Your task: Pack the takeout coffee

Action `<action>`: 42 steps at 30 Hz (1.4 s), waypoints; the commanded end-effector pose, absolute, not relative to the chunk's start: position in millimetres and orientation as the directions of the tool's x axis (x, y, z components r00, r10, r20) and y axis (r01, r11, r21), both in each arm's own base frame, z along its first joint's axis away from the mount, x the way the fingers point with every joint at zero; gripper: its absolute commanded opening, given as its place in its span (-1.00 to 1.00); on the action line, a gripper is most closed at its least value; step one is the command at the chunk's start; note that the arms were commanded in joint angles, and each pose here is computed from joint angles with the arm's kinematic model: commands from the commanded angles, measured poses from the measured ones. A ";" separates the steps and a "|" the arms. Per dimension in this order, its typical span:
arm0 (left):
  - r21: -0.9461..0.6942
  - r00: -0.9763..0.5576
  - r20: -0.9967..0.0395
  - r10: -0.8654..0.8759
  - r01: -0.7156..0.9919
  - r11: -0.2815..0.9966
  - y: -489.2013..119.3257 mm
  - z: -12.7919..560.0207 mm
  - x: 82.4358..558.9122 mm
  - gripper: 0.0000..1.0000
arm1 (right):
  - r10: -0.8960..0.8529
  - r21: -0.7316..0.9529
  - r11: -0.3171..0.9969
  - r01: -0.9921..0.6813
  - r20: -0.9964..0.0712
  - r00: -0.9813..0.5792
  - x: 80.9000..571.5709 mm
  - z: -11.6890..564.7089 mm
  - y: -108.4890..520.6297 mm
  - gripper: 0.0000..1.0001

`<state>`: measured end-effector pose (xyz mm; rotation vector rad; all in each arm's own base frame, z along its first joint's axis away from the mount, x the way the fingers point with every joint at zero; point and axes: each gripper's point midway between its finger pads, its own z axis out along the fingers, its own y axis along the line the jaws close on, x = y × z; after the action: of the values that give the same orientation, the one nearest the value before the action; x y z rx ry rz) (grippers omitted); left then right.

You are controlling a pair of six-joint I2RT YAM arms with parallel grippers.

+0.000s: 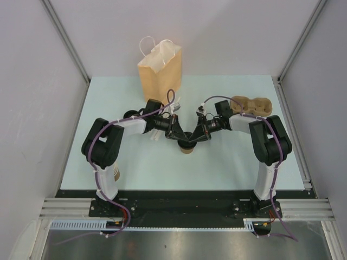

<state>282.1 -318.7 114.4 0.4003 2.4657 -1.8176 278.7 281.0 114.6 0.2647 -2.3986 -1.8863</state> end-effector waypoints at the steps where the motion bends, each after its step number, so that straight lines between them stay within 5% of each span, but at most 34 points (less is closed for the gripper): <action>1: -0.902 -0.936 -0.323 0.139 0.349 0.256 -320.5 133.9 292.4 -0.74 | -0.115 0.875 0.472 -0.105 -0.057 -0.992 284.3 58.2 274.4 -0.71; 5: -0.869 -0.899 -0.427 0.100 0.438 0.230 -326.5 174.7 308.4 -0.75 | -0.127 0.874 0.471 -0.119 -0.067 -0.990 281.8 63.7 276.1 -0.70; 11: -0.875 -0.904 -0.423 0.063 0.425 0.231 -331.8 181.6 319.3 -0.75 | -0.125 0.864 0.493 -0.101 -0.045 -0.991 280.6 53.9 273.6 -0.71; 27: -0.825 -0.975 -0.212 0.067 0.215 0.523 -295.4 59.5 324.3 -0.87 | -0.113 0.851 0.519 -0.080 -0.024 -0.993 283.7 38.2 267.9 -0.71; 38: -0.878 -0.913 -0.404 0.064 0.406 0.254 -312.1 159.2 310.9 -0.64 | -0.142 0.904 0.392 -0.170 -0.123 -0.982 290.4 85.3 290.5 -0.67; 42: -0.868 -0.894 -0.443 0.062 0.445 0.218 -310.7 183.7 302.4 -0.39 | -0.149 0.912 0.320 -0.256 -0.219 -0.964 291.6 126.8 300.8 -0.55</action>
<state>304.0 -311.1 133.9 0.3777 2.3565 -1.7078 279.1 291.0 119.7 0.3127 -2.4638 -1.8518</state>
